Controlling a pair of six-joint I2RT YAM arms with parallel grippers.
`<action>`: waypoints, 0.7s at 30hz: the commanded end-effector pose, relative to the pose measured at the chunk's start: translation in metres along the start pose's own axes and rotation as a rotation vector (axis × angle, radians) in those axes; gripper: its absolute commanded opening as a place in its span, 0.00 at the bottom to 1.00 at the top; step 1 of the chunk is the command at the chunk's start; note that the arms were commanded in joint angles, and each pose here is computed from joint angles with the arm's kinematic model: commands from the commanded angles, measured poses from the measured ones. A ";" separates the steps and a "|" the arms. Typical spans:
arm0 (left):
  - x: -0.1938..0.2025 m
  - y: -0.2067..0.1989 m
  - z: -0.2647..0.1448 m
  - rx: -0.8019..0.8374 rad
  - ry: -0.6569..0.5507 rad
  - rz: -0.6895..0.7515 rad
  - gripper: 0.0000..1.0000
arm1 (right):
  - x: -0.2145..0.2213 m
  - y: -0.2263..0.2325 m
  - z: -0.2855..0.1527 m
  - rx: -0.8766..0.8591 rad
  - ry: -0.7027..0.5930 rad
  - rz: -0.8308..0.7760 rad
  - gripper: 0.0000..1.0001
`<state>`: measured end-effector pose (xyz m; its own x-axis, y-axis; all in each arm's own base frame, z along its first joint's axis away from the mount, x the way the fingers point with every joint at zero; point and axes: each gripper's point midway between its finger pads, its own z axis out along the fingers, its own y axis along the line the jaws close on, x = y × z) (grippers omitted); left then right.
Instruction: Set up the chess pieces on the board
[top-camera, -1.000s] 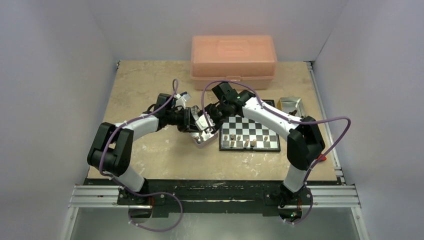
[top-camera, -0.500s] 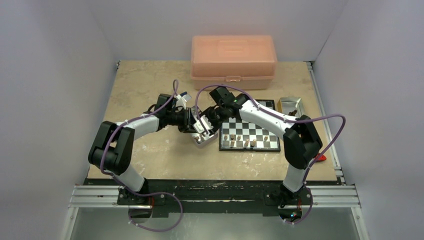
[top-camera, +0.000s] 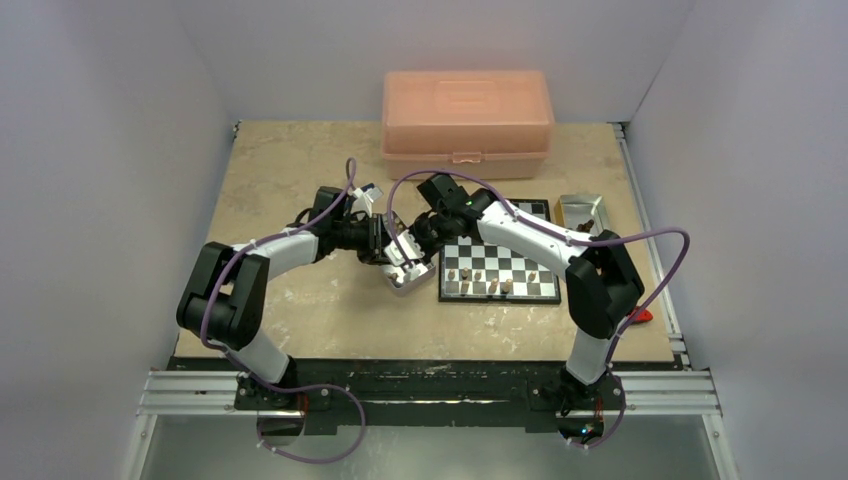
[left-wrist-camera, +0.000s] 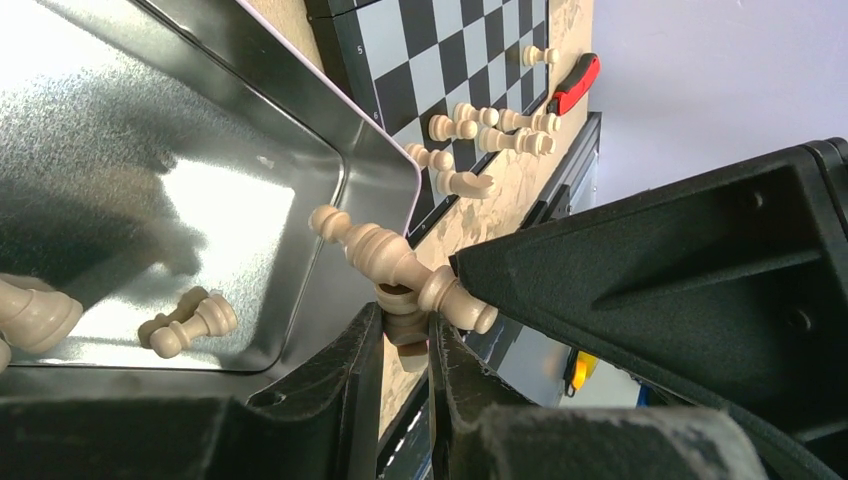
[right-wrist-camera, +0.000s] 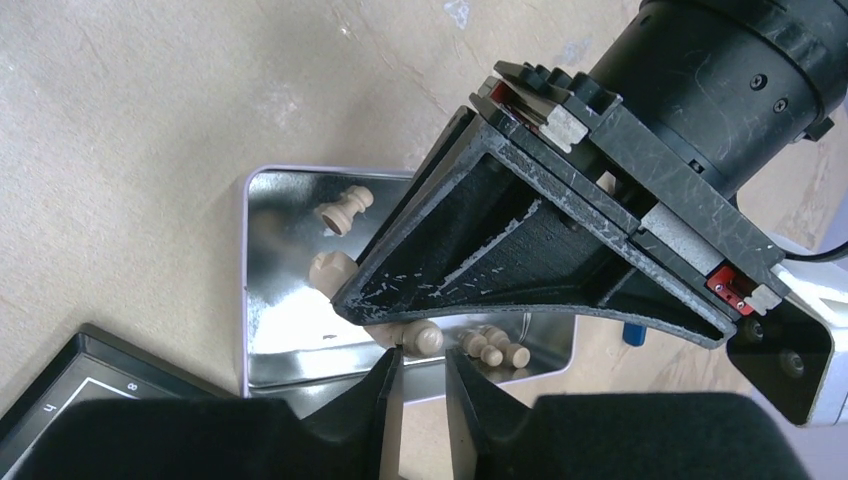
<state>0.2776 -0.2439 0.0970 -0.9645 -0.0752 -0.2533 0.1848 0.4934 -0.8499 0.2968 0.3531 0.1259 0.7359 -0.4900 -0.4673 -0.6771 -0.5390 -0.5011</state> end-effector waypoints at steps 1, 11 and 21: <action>-0.002 -0.002 0.000 0.032 -0.005 0.018 0.00 | 0.003 -0.001 0.004 0.007 0.014 0.014 0.22; -0.002 -0.001 0.000 0.028 0.000 0.014 0.00 | -0.002 0.006 0.004 -0.018 -0.007 0.014 0.40; -0.002 -0.002 -0.001 0.027 0.007 0.019 0.00 | -0.007 0.008 0.009 -0.034 -0.020 0.014 0.39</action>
<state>0.2757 -0.2438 0.0941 -0.9688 -0.0710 -0.2374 0.1727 0.4935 -0.8524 0.2925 0.3527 0.1214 0.7292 -0.4997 -0.4676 -0.6842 -0.5447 -0.4849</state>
